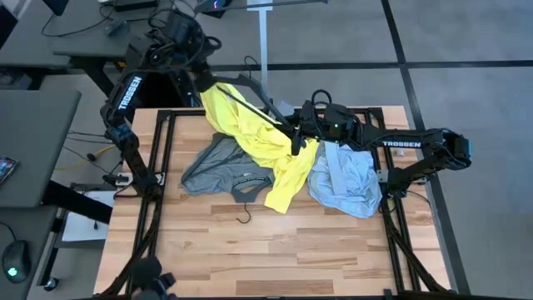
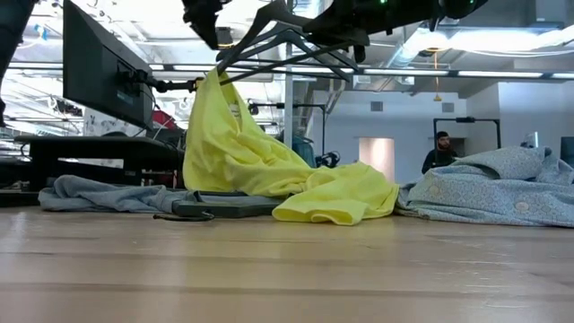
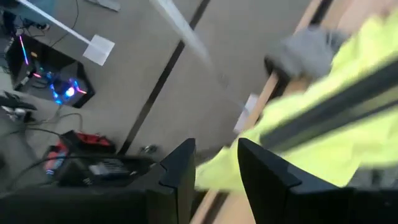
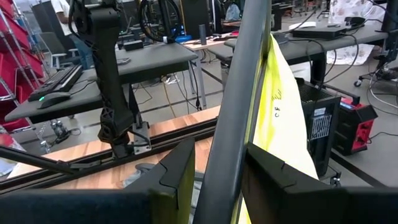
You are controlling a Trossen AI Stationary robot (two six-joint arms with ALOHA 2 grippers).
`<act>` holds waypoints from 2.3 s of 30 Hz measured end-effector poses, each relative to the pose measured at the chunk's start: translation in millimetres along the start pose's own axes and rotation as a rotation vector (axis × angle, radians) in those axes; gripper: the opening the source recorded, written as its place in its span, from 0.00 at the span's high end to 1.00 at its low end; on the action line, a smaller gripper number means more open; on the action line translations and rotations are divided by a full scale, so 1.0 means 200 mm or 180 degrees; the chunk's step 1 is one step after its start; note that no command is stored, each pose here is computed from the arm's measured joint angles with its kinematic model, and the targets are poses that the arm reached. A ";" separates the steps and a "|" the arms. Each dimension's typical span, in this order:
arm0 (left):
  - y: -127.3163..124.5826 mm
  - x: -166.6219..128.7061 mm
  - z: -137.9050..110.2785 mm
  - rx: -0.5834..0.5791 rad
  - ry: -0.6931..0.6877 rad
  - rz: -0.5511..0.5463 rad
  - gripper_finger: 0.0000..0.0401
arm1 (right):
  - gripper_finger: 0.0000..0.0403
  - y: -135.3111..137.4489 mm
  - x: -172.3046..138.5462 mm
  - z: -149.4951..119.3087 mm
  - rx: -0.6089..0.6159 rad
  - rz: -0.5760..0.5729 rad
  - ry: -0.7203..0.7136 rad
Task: Hang clothes
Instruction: Hang the yellow shirt on the bottom black hanger
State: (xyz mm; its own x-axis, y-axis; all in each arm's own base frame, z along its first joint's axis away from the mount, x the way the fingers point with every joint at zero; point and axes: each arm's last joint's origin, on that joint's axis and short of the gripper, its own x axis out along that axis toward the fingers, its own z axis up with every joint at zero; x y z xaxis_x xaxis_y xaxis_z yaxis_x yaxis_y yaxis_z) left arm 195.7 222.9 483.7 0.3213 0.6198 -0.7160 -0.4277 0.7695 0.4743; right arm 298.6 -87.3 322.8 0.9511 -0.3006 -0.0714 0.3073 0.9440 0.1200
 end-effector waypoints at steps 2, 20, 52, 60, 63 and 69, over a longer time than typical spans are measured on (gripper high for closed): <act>0.01 0.00 -0.02 0.0271 0.0112 -0.0022 0.74 | 0.76 0.00 0.00 0.00 0.0000 0.0028 0.0003; -0.02 0.20 -0.11 0.0705 0.0677 -0.0621 0.74 | 0.76 0.02 0.00 0.00 -0.0059 0.0116 0.0012; -0.34 0.19 0.10 0.1250 -0.0154 -0.1253 0.74 | 0.76 0.02 0.00 -0.03 -0.0079 0.0194 0.0197; -0.48 0.10 0.20 0.1195 -0.0517 -0.1278 0.74 | 0.76 0.02 0.00 -0.01 -0.0114 0.0330 0.0071; -0.48 0.07 0.21 0.1136 -0.0527 -0.1270 0.74 | 0.76 0.03 0.00 -0.01 -0.0107 0.0330 0.0066; -0.47 0.07 0.19 0.0978 -0.0460 -0.1315 0.80 | 0.76 0.03 0.00 -0.01 -0.0100 0.0348 0.0067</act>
State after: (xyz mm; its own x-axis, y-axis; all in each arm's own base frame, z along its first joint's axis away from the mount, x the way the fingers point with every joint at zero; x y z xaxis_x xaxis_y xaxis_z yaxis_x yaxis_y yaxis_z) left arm 272.7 165.0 449.9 0.5328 0.2539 -0.8072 0.0192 0.9500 0.3116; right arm 299.9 -80.7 322.3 0.9779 -0.1931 -0.0804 0.2005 0.9749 0.0970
